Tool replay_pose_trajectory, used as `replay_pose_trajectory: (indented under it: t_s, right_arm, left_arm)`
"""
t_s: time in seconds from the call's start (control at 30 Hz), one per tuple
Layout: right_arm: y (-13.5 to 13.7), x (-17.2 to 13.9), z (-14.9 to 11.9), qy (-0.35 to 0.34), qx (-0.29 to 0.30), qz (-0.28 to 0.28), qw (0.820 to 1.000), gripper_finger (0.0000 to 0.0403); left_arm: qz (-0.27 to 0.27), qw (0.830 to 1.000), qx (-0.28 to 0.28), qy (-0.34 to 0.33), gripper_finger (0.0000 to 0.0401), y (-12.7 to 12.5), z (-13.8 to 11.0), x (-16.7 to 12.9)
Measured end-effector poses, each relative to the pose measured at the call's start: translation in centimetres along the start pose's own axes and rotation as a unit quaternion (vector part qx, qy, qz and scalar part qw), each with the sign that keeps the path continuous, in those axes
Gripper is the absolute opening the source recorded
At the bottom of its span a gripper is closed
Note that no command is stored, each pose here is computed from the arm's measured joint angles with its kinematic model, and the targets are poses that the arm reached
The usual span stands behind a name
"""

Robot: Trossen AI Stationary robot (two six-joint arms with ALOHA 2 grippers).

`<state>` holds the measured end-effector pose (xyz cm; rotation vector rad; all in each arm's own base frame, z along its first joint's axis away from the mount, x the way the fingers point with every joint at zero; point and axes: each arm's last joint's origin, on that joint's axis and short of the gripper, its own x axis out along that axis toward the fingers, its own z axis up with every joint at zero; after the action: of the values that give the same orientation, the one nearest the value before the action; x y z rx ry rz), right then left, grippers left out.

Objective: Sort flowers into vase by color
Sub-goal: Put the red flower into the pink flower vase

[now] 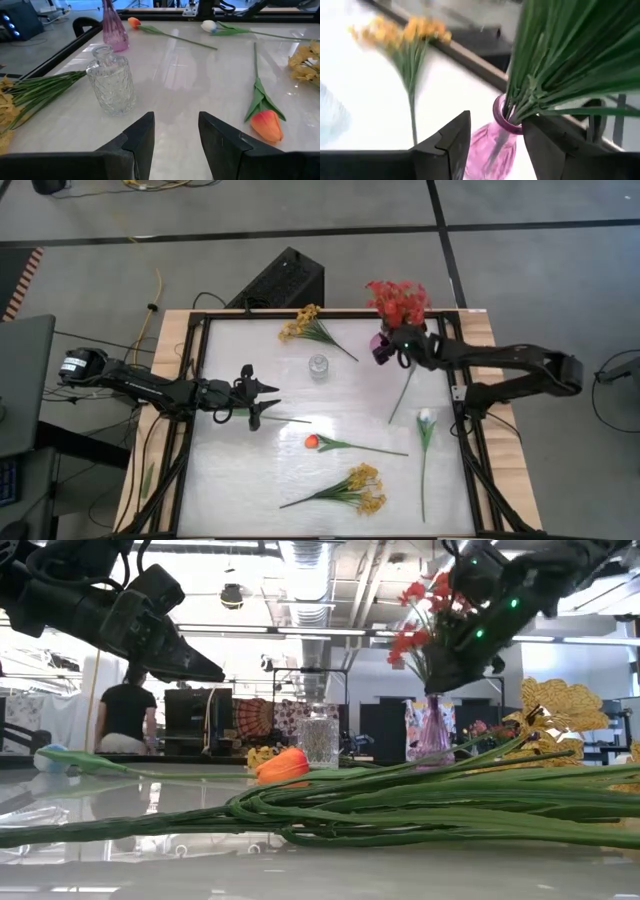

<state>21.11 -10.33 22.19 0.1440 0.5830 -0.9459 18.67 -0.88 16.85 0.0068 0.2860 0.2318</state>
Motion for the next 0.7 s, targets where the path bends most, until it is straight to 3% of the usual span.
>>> replay_pose_trajectory:
  t_s: [0.17, 0.33, 0.47, 0.7]
  right_arm:
    - [-0.3, -2.2, 1.1, 0.067, -0.033, 0.044, 0.996, 0.0206]
    - [-0.3, -4.1, 2.3, 0.055, -0.036, 0.060, 0.996, 0.0201]
    - [-0.4, -4.4, 2.1, 0.065, -0.032, 0.060, 0.996, 0.0200]
    - [-0.6, -4.7, 0.6, 0.152, -0.023, 0.089, 0.984, 0.0200]
  left_arm:
    - [-0.001, 1.000, -0.003, 0.000, 0.0143, 0.0, 0.0, 0.0]
    - [-0.001, 1.000, -0.003, 0.001, 0.0143, 0.0, 0.0, 0.0]
    - [-0.001, 1.000, -0.004, 0.001, 0.0143, 0.0, 0.0, 0.0]
    - [-0.001, 1.000, -0.005, 0.002, 0.0143, 0.0, 0.0, 0.0]
